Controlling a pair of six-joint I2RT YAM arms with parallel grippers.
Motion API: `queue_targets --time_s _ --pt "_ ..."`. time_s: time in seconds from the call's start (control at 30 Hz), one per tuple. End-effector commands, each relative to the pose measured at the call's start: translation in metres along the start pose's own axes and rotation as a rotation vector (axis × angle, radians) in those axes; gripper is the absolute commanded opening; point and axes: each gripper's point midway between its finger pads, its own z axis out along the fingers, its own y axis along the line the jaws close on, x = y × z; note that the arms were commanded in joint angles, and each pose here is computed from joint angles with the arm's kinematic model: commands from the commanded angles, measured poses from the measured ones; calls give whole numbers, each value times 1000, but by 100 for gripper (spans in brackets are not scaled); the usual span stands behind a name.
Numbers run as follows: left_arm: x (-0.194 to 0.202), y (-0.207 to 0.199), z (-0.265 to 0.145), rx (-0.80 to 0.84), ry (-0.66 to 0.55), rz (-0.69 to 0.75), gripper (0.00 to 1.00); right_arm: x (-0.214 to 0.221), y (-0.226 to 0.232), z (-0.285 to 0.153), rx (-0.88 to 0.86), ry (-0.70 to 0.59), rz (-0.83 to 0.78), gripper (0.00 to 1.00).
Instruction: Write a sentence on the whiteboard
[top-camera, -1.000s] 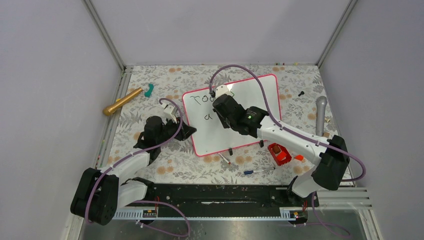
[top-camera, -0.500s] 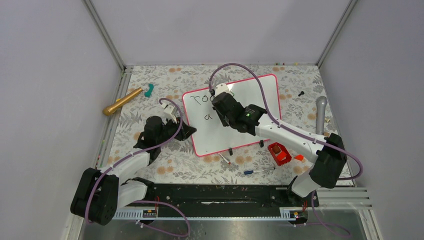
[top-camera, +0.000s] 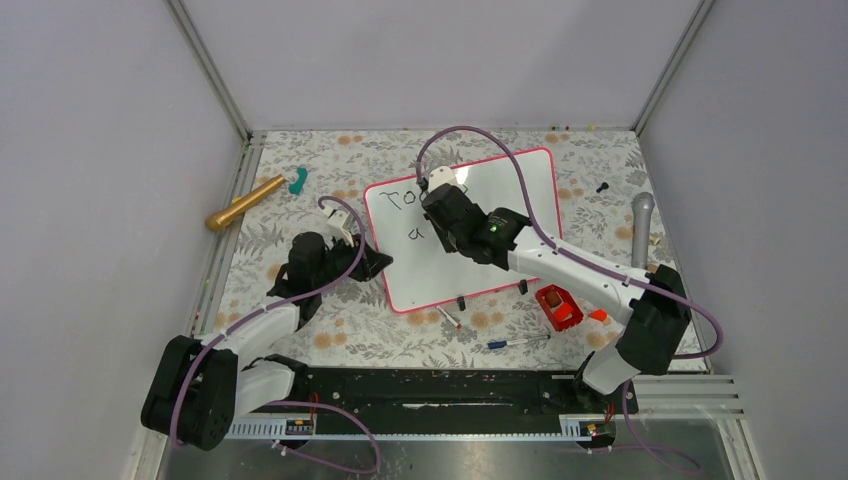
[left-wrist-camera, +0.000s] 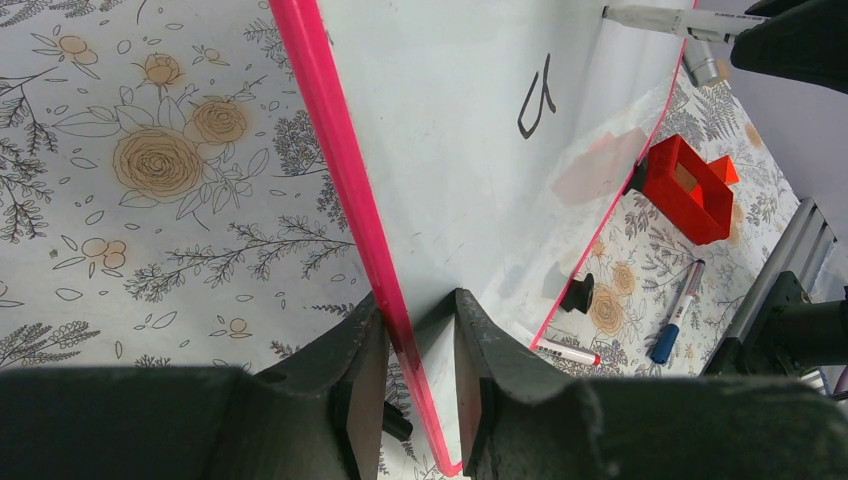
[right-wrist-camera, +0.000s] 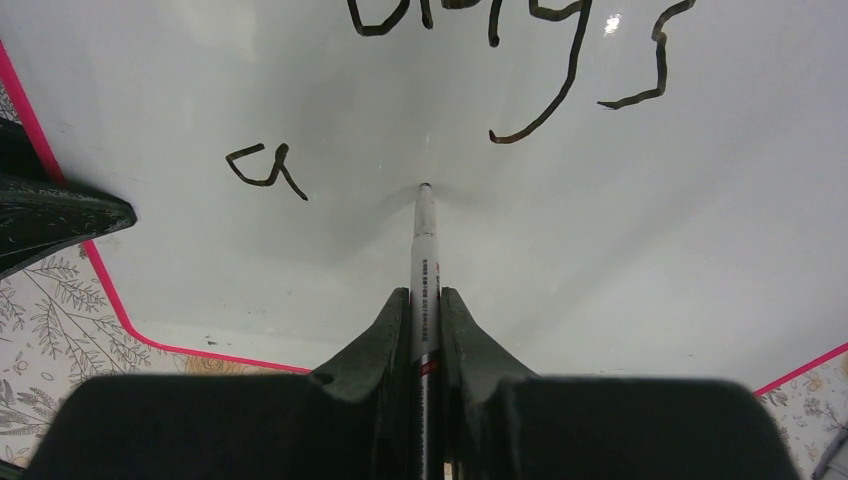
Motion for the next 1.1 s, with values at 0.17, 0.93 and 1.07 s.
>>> queue_targets --time_s 0.17,0.93,1.07 --pt "-16 7 2 -38 -49 71 13 -13 0 6 3 -23 4 0" --pt "-16 6 2 -36 -49 72 13 2 13 2 -91 27 -33 0" --pt "-15 7 2 -38 -47 71 13 8 10 0 -86 43 -41 0"
